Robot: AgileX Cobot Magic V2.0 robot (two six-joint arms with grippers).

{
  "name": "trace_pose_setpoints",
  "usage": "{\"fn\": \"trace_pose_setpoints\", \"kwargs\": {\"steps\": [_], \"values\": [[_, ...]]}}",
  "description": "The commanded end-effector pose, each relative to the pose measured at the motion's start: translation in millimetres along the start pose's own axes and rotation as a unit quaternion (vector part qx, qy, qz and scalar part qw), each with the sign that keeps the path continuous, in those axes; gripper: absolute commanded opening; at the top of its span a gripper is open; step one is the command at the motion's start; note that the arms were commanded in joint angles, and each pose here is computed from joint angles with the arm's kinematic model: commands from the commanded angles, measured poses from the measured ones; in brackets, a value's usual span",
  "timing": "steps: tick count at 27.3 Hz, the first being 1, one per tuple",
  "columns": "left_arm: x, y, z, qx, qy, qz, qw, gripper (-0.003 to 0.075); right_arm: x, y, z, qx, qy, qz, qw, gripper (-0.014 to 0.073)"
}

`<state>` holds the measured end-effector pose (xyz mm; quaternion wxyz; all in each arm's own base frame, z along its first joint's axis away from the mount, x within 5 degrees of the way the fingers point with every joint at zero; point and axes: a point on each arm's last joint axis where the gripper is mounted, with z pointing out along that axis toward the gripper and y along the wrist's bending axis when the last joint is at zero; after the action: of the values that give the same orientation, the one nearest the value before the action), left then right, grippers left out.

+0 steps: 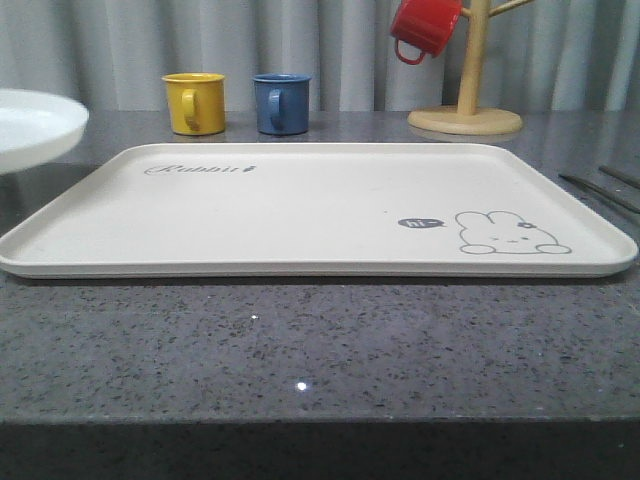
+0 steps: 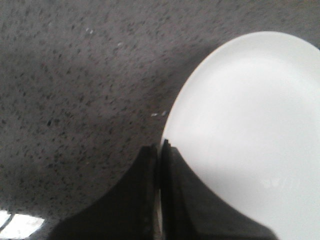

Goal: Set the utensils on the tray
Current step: 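Grasp the white plate rim with the left gripper and lift it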

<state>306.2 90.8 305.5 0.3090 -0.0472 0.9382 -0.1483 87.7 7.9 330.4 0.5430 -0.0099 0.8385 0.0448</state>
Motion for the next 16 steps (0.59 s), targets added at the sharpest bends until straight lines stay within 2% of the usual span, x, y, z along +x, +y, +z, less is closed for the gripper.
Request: {"fn": "trace_pose_setpoints", "kwargs": {"steps": [1,7,11,16], "values": [[-21.6,-31.5,-35.2,0.046,-0.059,0.031,0.997,-0.0018,-15.5,-0.7,-2.5,0.006,-0.048,-0.005,0.999,0.0423],[-24.1,-84.9,-24.5,0.112,-0.033,0.095,0.989,-0.0018,-15.5,-0.7,-2.5,0.006,-0.048,-0.005,0.999,0.0423],[-17.9,-126.9,2.7,0.154,-0.003,0.14,0.978,-0.0018,-15.5,-0.7,-2.5,0.006,-0.048,-0.005,0.999,0.0423],[-7.6,-155.3,44.7,0.182,0.045,0.162,0.969,-0.0018,-15.5,-0.7,-2.5,0.006,-0.048,-0.005,0.999,0.0423]]}}
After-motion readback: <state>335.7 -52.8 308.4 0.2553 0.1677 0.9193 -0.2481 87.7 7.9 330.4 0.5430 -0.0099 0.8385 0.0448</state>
